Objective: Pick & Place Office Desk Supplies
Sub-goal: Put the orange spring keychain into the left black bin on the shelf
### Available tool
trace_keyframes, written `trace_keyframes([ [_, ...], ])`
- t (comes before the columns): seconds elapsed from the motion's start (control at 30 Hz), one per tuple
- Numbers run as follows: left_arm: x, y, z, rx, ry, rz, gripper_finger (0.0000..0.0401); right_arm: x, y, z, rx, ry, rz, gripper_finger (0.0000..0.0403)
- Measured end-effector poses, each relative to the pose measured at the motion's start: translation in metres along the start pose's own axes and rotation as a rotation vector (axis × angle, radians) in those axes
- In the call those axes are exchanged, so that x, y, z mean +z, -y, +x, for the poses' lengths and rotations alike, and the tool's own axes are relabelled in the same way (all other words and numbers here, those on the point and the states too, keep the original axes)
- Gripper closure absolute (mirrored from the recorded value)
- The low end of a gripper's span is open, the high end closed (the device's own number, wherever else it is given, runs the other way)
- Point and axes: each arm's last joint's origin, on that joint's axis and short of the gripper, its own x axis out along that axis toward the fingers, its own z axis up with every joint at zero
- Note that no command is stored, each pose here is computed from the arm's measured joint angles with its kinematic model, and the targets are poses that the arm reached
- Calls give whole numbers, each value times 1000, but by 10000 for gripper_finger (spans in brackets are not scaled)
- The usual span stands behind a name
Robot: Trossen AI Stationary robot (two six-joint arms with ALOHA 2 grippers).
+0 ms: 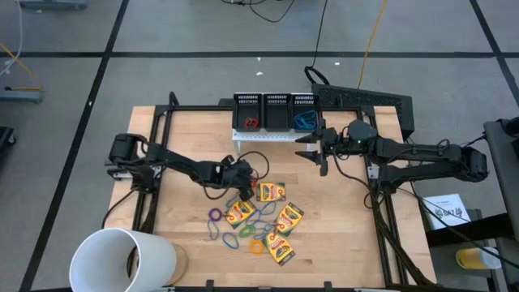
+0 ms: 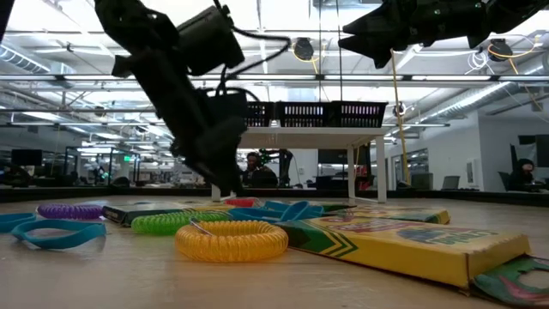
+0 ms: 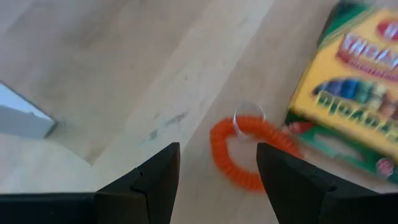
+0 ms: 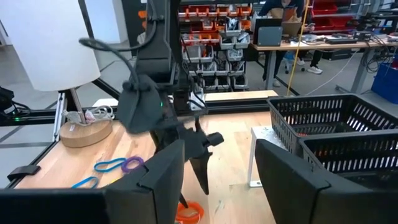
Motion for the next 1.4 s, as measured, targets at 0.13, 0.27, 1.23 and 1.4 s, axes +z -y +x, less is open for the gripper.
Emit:
trace_keyframes([
  [0.13,-5,2,8,8,-19,8,178,0,0,0,0,0,0,221],
  [0.27,-10,2,17,20,-38,7,178,0,0,0,0,-1,0,222],
  [1.23,-5,-8,12,-84,-116,-92,391,0,0,0,0,-2,-4,232],
  [1.4,10,-9,-14,-132,-48,-81,383,0,0,0,0,-3,-4,232],
])
